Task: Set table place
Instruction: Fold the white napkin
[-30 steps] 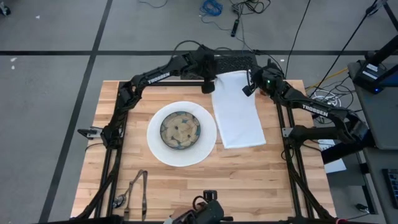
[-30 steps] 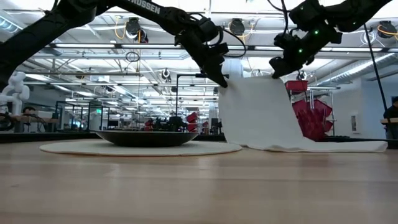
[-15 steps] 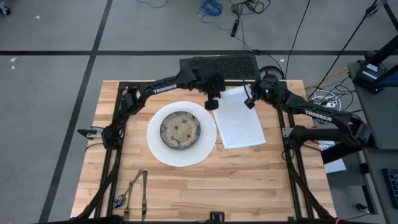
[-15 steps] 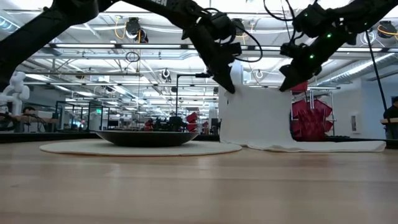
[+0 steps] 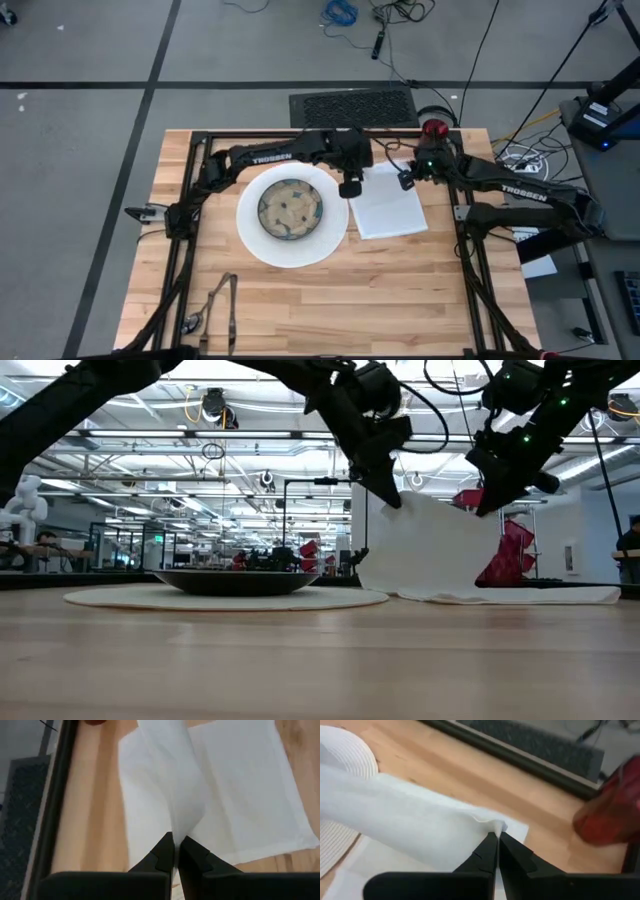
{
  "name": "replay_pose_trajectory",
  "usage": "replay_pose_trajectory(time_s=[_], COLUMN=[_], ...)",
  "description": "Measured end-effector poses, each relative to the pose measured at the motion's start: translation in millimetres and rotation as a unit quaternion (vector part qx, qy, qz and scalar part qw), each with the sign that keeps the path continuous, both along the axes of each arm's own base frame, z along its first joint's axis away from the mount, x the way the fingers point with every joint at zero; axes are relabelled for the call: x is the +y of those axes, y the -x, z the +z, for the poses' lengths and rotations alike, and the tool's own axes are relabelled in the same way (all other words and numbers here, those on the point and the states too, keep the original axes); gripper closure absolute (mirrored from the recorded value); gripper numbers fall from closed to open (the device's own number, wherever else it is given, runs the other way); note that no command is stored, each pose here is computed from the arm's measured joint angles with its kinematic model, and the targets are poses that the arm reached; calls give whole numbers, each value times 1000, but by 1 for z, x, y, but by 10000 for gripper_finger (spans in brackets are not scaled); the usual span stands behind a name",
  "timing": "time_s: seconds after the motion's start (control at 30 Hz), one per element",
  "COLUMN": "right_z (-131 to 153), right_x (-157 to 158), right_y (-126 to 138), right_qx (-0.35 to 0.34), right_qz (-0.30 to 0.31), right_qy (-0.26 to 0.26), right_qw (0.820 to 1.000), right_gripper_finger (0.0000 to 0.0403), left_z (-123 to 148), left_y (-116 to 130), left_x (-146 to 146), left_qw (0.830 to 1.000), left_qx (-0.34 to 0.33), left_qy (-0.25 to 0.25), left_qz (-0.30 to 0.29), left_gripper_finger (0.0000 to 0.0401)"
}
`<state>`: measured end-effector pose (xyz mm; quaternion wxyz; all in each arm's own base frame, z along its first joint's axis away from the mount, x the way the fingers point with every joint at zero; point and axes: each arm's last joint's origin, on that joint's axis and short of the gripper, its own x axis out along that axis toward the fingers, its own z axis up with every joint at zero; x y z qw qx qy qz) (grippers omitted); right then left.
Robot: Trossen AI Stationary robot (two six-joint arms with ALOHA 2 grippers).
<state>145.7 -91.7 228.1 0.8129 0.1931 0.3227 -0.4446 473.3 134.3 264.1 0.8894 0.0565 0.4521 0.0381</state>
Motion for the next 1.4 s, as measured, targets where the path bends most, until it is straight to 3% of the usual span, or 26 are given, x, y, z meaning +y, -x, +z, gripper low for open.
replay_pose_trajectory(time_s=[0.2,0.3,0.5,0.93,1.4], right_z=[-7,-11,-19,-29,-32], right_x=[8,15,30,44,49], right_y=[-6,-7,-5,-10,-3], right_qx=[21,33,63,97,119], right_qz=[-2,-4,-16,-22,-39], right_qy=[-18,-26,-72,-91,-109], right_qw=[1000,999,995,991,986], right_gripper_finger=[403,403,403,403,403], left_z=[-50,-62,-59,-53,-44], left_y=[-22,-27,-29,-28,-35], left_x=[-19,-29,-41,-58,-70], left_qw=[999,998,998,997,997], left_qx=[36,47,44,59,25], left_qy=[22,24,19,20,22], left_qz=[-6,-17,-35,-52,-71], left_gripper_finger=[401,401,401,401,401])
